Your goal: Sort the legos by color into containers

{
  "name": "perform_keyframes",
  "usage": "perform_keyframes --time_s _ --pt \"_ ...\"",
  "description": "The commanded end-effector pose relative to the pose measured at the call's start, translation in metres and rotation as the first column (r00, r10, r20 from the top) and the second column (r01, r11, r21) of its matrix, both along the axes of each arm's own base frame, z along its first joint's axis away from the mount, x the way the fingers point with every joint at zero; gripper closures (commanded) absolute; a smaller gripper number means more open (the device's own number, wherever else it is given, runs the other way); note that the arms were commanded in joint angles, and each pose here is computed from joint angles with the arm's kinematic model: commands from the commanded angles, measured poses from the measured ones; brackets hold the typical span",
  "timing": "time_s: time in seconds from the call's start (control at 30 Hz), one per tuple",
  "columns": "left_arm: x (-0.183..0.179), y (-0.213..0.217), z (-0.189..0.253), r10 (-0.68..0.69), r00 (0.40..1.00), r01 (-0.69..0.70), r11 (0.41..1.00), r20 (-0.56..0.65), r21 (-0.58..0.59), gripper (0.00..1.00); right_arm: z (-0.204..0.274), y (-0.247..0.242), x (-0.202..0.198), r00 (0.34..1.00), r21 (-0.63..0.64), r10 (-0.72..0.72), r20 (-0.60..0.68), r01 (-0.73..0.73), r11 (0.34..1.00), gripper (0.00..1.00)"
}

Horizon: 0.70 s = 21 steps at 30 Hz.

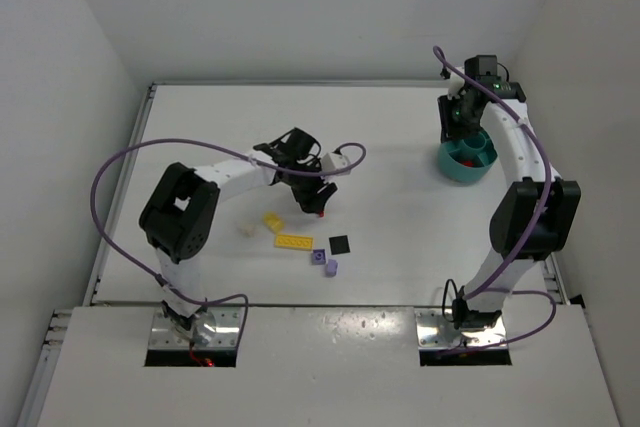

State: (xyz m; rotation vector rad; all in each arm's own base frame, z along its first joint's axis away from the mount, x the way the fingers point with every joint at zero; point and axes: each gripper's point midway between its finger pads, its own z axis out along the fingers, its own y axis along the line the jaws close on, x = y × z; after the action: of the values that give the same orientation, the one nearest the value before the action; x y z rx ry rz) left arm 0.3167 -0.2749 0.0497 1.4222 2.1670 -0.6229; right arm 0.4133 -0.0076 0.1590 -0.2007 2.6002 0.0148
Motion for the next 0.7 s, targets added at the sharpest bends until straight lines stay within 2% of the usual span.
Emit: perform_keyframes --time_s 0.0,0.67 --pt "-0.007 -0.012 0.0 -0.061 0.998 0.061 0.998 -0.001 0.016 0.41 0.002 0.005 0.001 1.0 0.013 0.013 0.007 -0.013 1.0 0.68" --pt "0.0 -0.018 -0.018 -0.051 0.999 0.051 0.995 0.006 0.083 0.46 -0.005 0.008 0.0 1.0 0.03 0.022 -0.011 -0.022 0.999 0.68"
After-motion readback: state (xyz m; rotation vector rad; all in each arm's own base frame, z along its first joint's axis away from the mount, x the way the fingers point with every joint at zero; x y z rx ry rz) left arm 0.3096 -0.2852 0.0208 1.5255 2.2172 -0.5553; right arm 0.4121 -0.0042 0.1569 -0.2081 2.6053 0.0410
